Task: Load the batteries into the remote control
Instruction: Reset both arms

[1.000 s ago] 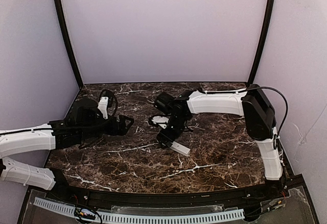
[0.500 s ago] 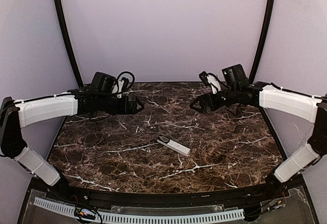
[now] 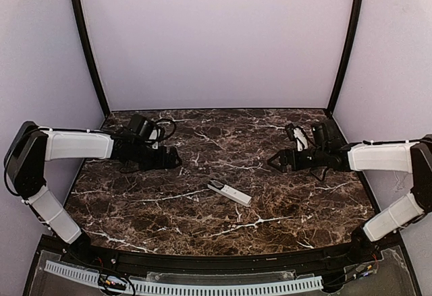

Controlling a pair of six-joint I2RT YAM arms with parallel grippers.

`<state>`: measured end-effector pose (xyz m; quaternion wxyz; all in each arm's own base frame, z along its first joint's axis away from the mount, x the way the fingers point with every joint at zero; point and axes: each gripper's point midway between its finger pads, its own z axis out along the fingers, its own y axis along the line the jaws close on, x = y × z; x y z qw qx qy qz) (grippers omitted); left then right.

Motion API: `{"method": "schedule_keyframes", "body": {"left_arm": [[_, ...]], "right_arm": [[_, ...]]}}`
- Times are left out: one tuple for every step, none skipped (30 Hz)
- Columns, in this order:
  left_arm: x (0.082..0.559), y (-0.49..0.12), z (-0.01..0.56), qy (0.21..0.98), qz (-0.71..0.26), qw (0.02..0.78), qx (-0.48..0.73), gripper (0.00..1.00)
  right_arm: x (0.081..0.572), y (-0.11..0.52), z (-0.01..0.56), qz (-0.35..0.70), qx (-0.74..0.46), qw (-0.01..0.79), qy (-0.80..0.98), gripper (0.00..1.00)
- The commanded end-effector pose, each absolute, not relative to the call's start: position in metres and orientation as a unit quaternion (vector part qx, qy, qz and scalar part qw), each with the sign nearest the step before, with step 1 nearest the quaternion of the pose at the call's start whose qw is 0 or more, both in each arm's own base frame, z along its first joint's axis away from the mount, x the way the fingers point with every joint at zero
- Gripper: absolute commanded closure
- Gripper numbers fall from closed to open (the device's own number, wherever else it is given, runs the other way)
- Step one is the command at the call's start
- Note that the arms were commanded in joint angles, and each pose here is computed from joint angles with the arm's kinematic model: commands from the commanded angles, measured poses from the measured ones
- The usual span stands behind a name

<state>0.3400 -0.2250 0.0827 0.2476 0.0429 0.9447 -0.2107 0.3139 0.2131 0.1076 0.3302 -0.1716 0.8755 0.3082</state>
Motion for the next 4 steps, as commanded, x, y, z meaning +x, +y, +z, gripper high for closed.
{"method": "schedule_keyframes", "body": {"left_arm": [[0.3426, -0.2169, 0.0819, 0.942, -0.197, 0.27, 0.044, 0.02], [0.3434, -0.2162, 0.0842, 0.94, -0.196, 0.275, 0.045, 0.02], [0.3438, -0.2154, 0.0851, 0.94, -0.194, 0.276, 0.045, 0.01], [0.3442, -0.2149, 0.0869, 0.94, -0.192, 0.279, 0.046, 0.01]], "right_arm": [[0.3227, 0.2175, 0.1179, 0.322, -0.171, 0.354, 0.861, 0.01], [0.3233, 0.2174, 0.1185, 0.323, -0.171, 0.355, 0.861, 0.01], [0.3235, 0.218, 0.1187, 0.323, -0.171, 0.354, 0.861, 0.01], [0.3236, 0.2184, 0.1196, 0.324, -0.172, 0.354, 0.86, 0.01]]}}
